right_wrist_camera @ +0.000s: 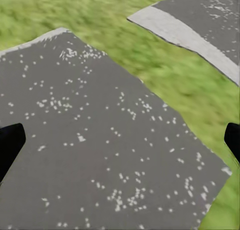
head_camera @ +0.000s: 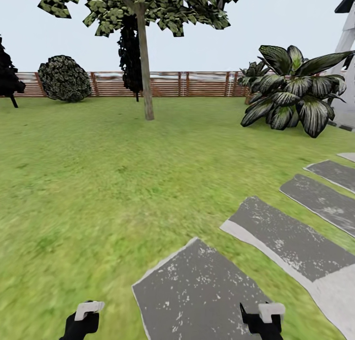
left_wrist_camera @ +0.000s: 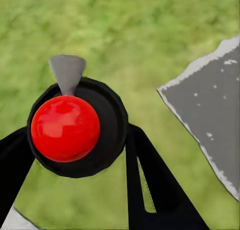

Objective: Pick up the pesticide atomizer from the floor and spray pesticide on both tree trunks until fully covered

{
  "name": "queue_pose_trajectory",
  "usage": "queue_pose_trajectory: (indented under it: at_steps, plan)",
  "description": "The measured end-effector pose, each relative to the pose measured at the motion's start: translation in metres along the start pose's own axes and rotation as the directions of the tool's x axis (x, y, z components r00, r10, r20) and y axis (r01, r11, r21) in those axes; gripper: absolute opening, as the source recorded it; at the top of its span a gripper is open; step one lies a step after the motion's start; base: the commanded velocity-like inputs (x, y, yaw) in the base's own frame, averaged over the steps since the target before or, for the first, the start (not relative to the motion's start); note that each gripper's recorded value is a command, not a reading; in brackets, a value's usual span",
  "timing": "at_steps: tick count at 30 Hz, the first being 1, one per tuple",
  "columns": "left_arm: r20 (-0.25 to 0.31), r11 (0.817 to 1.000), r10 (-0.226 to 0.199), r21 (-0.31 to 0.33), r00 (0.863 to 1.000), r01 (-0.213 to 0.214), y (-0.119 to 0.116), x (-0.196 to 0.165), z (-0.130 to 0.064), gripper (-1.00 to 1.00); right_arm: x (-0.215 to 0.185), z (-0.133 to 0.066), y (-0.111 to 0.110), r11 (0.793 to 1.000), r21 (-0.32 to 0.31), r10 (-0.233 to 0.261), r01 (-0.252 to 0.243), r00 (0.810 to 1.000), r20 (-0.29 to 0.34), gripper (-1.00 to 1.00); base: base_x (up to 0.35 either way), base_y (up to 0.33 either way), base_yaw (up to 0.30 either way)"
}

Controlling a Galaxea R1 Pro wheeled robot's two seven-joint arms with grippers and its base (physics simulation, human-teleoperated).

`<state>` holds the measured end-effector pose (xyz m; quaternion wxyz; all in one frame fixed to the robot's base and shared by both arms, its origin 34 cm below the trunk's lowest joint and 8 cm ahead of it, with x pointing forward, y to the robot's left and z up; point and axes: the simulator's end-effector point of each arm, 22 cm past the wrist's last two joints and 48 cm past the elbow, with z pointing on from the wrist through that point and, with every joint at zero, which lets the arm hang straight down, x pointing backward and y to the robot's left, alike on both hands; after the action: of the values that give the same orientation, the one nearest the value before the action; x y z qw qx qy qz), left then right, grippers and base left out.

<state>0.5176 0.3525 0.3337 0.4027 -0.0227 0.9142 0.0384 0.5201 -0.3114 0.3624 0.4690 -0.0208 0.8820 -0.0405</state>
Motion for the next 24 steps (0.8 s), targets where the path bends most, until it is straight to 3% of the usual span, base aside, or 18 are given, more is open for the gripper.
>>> queue_pose_trajectory:
  at_steps: [24]
  plan:
    - [0.000,1.000,0.000,0.000,1.000,0.000,0.0000,0.0000,0.0000,-1.00,0.0000,0.0000,0.0000,1.000,0.000,0.000,0.000,1.000,0.000,1.00,0.339,0.000,0.000]
